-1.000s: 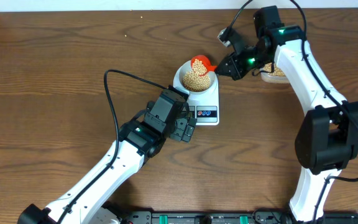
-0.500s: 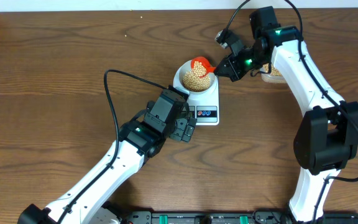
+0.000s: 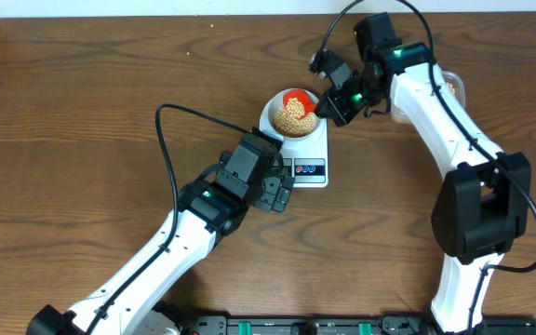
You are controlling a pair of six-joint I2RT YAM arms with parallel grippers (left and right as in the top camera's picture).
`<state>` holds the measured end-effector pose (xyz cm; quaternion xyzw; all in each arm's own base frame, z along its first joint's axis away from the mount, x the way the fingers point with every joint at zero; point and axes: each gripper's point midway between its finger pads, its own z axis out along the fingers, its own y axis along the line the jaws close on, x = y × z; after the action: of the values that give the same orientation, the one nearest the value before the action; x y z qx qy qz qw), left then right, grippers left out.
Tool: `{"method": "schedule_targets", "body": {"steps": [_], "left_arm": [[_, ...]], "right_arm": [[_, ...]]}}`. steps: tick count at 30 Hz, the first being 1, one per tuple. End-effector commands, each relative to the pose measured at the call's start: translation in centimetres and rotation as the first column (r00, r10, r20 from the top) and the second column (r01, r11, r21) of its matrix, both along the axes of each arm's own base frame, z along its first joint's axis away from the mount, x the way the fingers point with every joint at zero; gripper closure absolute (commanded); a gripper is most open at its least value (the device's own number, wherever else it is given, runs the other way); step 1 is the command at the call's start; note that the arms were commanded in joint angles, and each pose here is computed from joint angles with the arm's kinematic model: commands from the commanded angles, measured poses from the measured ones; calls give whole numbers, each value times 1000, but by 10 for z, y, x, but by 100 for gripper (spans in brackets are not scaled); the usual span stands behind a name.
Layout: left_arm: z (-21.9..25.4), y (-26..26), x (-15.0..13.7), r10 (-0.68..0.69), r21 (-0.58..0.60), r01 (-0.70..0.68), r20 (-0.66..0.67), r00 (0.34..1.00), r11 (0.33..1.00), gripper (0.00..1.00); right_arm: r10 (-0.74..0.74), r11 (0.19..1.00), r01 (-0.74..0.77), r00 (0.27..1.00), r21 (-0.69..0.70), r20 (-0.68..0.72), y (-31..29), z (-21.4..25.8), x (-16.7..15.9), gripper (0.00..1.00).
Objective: Scoop item into bowl and weigh 50g on scale
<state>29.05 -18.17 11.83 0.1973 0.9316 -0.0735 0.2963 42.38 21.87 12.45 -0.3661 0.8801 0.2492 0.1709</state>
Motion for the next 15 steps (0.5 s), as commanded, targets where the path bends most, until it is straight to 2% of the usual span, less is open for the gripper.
{"method": "schedule_targets", "body": {"steps": [1, 15], "left_arm": [[-5, 4, 0, 11, 13, -11, -7, 1000, 1000, 2], [-5, 4, 0, 11, 13, -11, -7, 1000, 1000, 2]], "right_arm": [[16, 999, -14, 997, -30, 71, 4, 15, 5, 99], [31, 996, -21, 993, -85, 114, 5, 17, 8, 99]]}}
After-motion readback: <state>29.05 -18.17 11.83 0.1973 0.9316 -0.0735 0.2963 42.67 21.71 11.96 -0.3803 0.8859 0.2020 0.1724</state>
